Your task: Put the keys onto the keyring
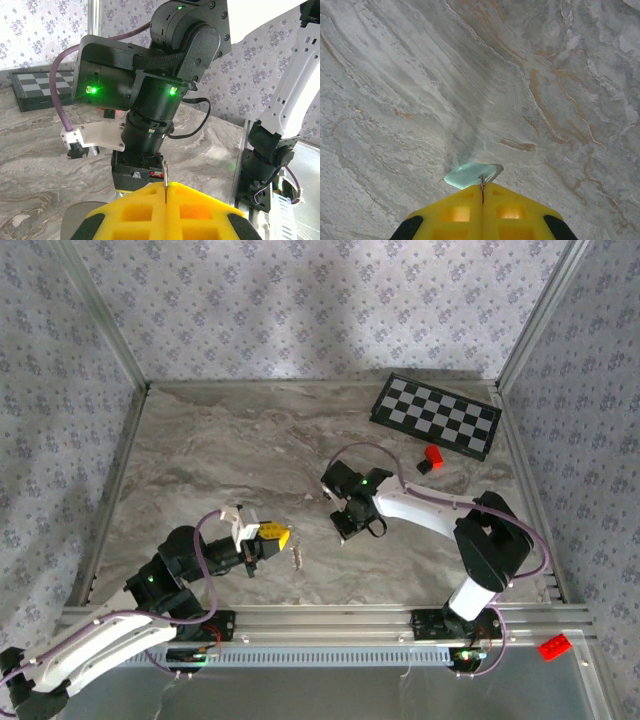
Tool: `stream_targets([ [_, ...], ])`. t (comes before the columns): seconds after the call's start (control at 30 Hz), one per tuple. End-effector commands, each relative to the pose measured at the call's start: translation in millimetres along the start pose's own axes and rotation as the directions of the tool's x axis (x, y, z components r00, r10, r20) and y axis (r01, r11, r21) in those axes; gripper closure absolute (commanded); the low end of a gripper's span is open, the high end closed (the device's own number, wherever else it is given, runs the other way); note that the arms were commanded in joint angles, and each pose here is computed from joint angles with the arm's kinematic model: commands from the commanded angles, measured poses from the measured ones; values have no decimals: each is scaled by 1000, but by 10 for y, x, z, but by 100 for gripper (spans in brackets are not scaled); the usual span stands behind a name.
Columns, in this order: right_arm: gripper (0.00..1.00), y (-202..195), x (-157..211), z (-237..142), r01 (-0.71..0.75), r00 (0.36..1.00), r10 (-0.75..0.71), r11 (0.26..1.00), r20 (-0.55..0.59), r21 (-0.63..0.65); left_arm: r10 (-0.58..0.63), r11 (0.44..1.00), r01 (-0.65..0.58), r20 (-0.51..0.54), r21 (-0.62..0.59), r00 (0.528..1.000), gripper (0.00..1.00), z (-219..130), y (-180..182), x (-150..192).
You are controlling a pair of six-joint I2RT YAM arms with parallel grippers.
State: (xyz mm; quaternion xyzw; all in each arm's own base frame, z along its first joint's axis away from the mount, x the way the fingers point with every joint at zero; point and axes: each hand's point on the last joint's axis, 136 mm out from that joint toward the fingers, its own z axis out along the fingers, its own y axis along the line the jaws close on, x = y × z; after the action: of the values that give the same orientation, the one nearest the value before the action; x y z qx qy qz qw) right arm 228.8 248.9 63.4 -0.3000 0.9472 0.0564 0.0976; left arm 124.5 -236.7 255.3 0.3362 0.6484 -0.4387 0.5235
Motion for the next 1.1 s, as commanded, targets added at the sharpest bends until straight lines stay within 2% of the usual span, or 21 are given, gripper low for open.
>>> stream_targets([
  [0.0, 100, 18, 107, 21, 0, 1000, -1, 1000, -28, -9, 22, 1000, -22, 29, -2, 999, 100, 3, 1, -74],
  [0.3, 100, -6, 553, 41, -15, 990, 21, 999, -142, 41, 19, 1000, -19, 28, 5, 999, 100, 22, -4, -67],
  [0.63, 100, 154, 896, 161, -22, 961, 28, 999, -275, 24, 22, 1000, -22, 28, 5, 999, 100, 17, -4, -61],
  [1.07, 98, 257, 1072, 266, -15, 932, 20, 1000, -362, 16, 20, 1000, -20, 26, 8, 999, 100, 18, -6, -43],
])
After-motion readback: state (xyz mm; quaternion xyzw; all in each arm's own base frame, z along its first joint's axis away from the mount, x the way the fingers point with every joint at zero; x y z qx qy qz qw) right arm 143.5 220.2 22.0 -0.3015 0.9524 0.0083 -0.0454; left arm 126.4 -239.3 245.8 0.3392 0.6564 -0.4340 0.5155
